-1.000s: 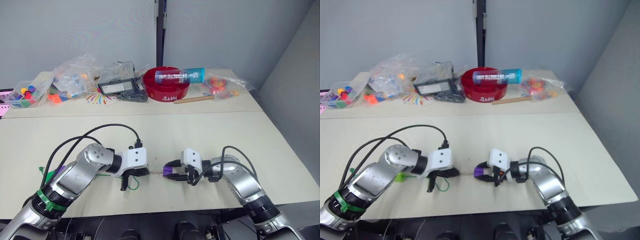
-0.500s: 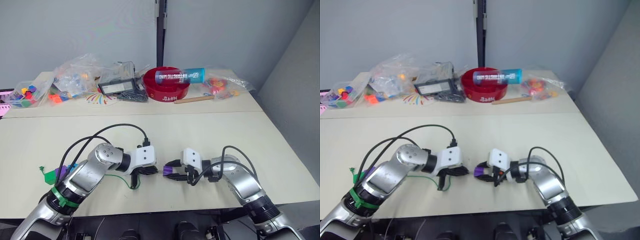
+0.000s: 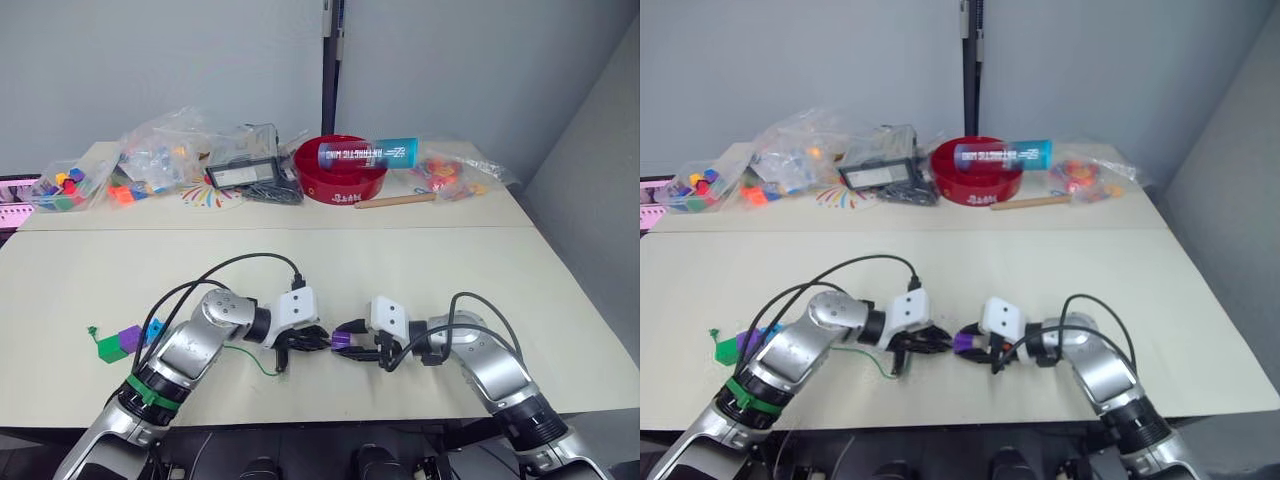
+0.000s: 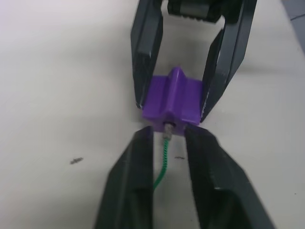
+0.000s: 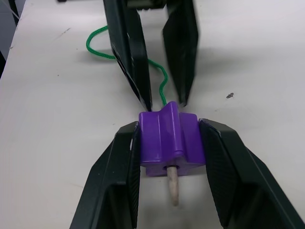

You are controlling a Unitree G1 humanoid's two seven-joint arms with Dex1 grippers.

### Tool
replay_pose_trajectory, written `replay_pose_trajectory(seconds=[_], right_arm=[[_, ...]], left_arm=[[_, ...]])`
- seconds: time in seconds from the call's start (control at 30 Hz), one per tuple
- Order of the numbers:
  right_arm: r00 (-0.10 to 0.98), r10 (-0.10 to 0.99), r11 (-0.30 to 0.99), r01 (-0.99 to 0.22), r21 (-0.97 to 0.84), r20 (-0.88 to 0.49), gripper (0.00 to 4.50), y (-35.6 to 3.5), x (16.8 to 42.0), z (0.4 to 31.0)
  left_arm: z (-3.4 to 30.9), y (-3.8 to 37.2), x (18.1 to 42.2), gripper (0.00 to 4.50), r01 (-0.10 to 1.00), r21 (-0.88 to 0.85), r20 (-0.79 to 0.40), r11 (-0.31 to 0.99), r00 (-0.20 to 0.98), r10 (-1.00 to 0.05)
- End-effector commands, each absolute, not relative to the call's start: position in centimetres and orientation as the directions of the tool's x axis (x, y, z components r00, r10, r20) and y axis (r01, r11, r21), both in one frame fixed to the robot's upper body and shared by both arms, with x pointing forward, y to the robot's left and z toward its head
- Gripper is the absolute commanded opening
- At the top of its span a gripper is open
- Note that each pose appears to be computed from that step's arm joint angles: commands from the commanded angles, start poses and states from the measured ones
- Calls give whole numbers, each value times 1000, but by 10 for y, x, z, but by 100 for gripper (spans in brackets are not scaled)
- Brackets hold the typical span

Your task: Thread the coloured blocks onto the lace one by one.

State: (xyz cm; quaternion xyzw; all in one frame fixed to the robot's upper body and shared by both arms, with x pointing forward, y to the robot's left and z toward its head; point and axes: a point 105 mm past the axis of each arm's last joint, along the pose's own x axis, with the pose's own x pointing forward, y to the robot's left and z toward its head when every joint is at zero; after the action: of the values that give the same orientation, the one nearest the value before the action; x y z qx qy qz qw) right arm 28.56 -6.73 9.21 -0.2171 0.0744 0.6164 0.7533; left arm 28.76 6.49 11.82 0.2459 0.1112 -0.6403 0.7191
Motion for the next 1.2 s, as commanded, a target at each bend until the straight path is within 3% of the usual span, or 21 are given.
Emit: replay_pose_trajectory(seconds=[0.03, 0.3, 0.67, 0.77, 0.9, 1.2], right_arm=[[209, 897, 129, -967, -221, -391, 137, -67, 279, 89], [209, 892, 129, -968, -216, -402, 137, -73, 278, 90], [212, 891, 135, -968, -212, -402, 137, -75, 276, 94], [213, 891, 137, -968, -211, -401, 137, -75, 276, 95], [214, 890, 138, -968, -208, -402, 137, -75, 275, 94], [219, 889, 146, -968, -206, -402, 137, -75, 276, 93]], left_arm=[[141, 74, 285, 226, 964, 258, -415, 66, 172, -893], [119, 109, 282, 226, 970, 205, -464, 135, 217, -859], [83, 102, 292, 226, 963, 231, -474, 142, 239, -847], [81, 100, 289, 148, 967, 217, -466, 131, 220, -857], [88, 93, 287, 13, 969, 217, -436, 119, 205, -876], [101, 78, 285, 0, 968, 236, -408, 86, 179, -895]])
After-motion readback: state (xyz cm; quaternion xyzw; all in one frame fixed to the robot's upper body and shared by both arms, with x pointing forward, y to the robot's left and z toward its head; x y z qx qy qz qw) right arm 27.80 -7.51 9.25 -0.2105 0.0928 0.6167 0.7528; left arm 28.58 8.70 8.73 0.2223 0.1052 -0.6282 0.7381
